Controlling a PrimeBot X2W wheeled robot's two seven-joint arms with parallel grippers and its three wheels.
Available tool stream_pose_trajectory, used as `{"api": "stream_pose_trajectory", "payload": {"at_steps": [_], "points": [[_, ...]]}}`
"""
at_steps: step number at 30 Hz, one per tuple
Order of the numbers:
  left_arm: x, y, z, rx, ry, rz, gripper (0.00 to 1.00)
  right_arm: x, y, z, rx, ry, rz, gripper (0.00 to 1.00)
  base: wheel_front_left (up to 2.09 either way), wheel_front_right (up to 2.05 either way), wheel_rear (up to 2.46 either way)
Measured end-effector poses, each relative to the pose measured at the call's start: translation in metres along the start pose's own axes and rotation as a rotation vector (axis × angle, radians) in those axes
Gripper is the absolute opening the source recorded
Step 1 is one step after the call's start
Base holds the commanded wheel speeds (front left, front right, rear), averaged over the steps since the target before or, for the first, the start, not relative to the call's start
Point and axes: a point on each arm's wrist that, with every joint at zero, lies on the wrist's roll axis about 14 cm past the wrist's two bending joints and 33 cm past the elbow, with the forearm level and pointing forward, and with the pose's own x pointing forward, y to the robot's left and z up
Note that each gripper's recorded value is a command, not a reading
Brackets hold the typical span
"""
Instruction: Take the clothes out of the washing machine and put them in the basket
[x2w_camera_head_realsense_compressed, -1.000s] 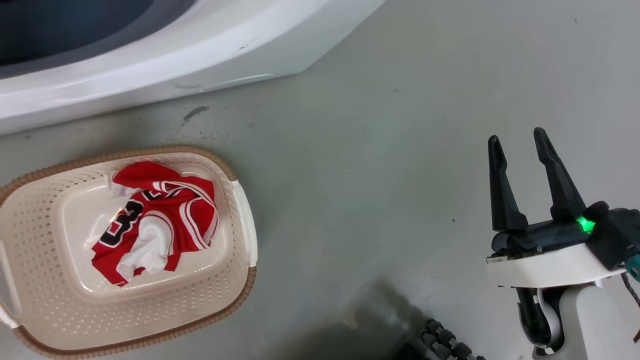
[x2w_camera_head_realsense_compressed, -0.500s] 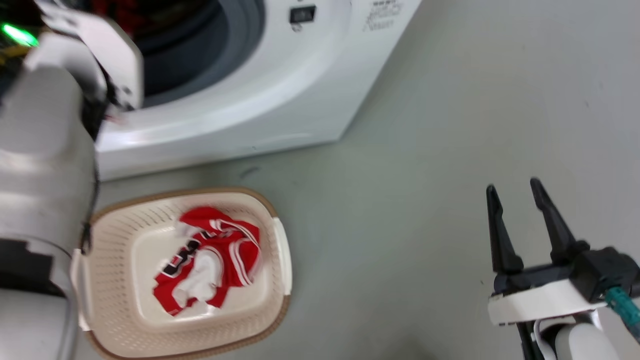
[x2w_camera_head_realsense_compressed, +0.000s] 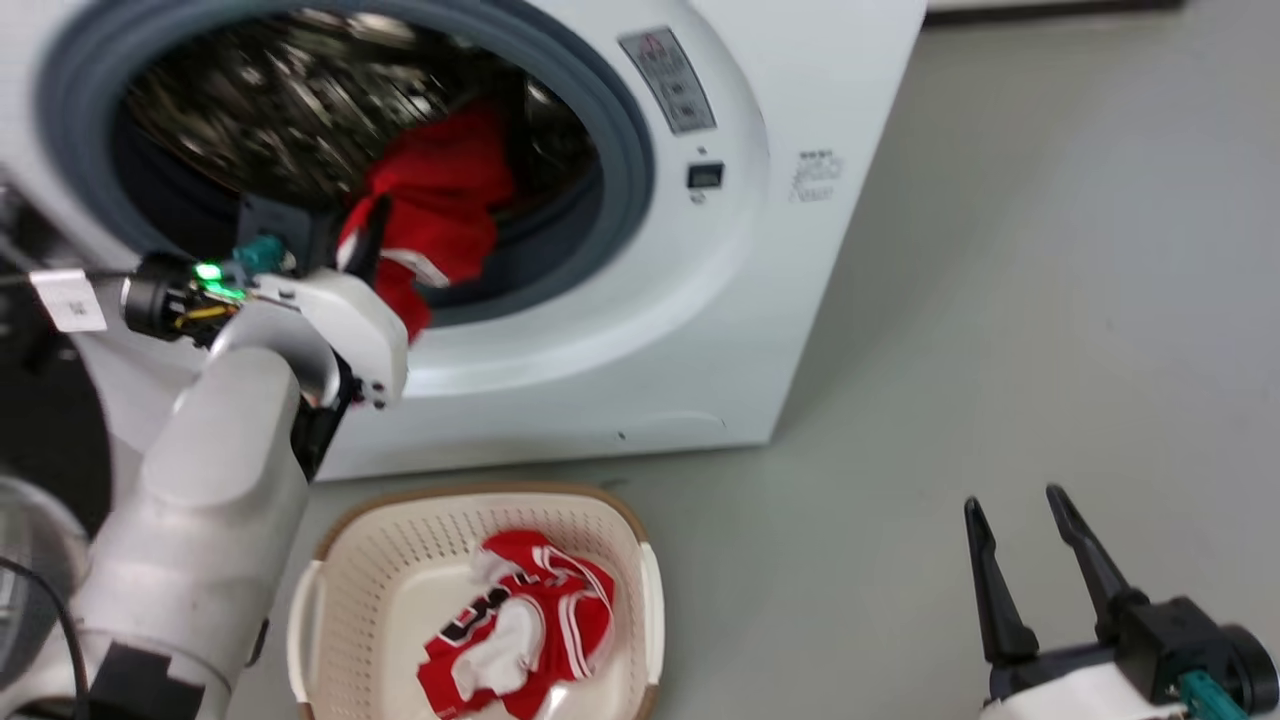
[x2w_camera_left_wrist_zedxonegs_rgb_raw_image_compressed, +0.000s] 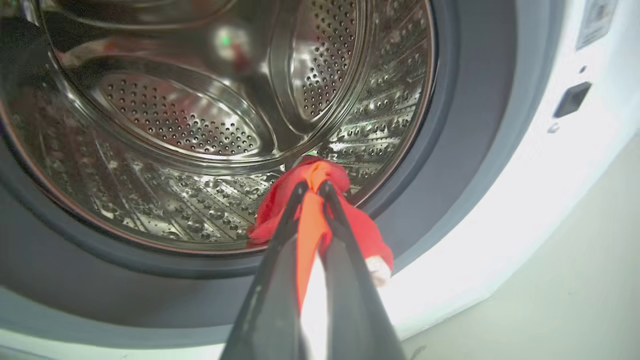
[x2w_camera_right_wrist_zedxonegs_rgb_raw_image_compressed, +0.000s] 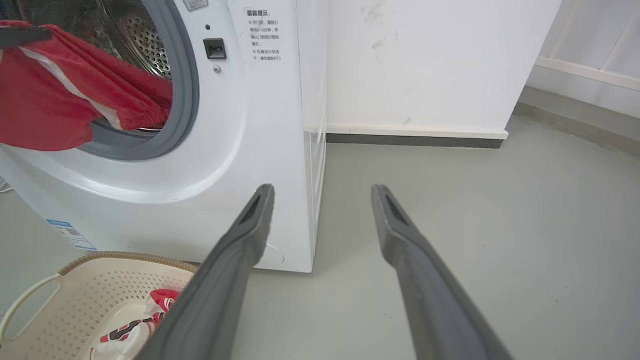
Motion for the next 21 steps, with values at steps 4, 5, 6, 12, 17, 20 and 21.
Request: {"api": "stream_pose_trajectory", "payload": {"at_steps": [4,5,6,12,17,20,21], "points": [[-0.029,0.0,0.032,0.039,-0.1,-0.004,0.0,-0.009,0.009,0.007,0.003,-0.024,0.026,1.0,0.0,0.0,0.0],[-0.037,-0.001,0.04,0.049,-0.127,-0.004,0.0,-0.012,0.011,0.009,0.004,-0.029,0.033,1.0,0.0,0.0,0.0],[-0.045,0.0,0.047,0.058,-0.148,-0.001,0.0,-0.014,0.013,0.01,0.005,-0.035,0.041,1.0,0.0,0.0,0.0],[-0.093,0.005,0.1,0.114,-0.282,0.034,0.0,-0.025,0.024,0.016,0.006,-0.059,0.075,1.0,0.0,0.0,0.0],[-0.133,-0.006,0.134,0.159,-0.359,0.037,0.0,-0.031,0.029,0.019,0.007,-0.072,0.091,1.0,0.0,0.0,0.0],[-0.153,-0.015,0.152,0.158,-0.404,0.029,0.0,-0.03,0.031,0.021,0.007,-0.076,0.097,1.0,0.0,0.0,0.0],[-0.158,-0.017,0.154,0.163,-0.404,0.028,0.0,-0.03,0.032,0.021,0.008,-0.076,0.101,1.0,0.0,0.0,0.0]]}}
